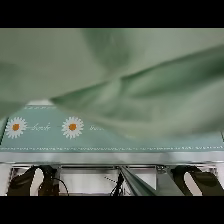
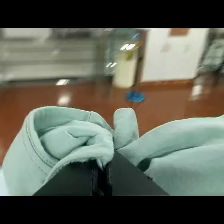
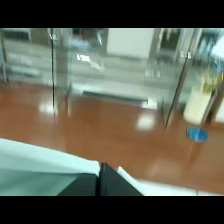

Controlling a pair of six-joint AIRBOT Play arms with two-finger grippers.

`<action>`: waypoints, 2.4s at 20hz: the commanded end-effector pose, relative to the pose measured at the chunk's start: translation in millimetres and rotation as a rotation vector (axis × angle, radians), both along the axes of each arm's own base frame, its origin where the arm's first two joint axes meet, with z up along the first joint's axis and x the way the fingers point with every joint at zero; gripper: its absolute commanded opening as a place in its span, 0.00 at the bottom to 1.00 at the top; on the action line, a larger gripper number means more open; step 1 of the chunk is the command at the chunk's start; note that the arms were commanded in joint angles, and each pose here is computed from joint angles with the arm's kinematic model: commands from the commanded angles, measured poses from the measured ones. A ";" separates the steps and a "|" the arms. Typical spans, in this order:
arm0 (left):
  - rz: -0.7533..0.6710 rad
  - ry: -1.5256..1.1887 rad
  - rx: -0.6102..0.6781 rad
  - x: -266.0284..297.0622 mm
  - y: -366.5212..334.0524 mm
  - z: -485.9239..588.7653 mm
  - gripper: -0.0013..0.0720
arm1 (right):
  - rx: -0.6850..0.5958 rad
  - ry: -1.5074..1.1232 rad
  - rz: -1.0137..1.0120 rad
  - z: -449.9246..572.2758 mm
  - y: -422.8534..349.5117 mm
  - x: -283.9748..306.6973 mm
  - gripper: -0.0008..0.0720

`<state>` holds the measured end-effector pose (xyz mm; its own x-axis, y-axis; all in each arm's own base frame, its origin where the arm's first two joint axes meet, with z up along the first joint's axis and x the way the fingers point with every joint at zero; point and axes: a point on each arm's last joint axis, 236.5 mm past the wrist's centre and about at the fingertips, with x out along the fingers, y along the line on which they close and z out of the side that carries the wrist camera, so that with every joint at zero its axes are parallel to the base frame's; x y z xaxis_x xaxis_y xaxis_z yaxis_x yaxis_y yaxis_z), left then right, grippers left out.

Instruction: Fold the shirts.

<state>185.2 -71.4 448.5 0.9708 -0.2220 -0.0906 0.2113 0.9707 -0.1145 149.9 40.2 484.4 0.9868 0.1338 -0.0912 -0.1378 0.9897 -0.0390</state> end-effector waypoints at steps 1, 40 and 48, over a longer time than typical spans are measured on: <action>0.081 0.229 -0.069 -16.2 10.0 -75.9 0.05 | 0.041 0.191 -0.058 -71.2 -12.6 2.3 0.05; -0.154 1.268 -0.883 69.2 -53.9 -523.7 0.98 | 0.745 1.324 -0.047 -551.9 -19.1 114.4 0.86; -0.134 1.100 -0.840 122.1 -56.8 -499.5 0.05 | 0.664 1.239 -0.082 -556.9 -19.9 138.6 0.86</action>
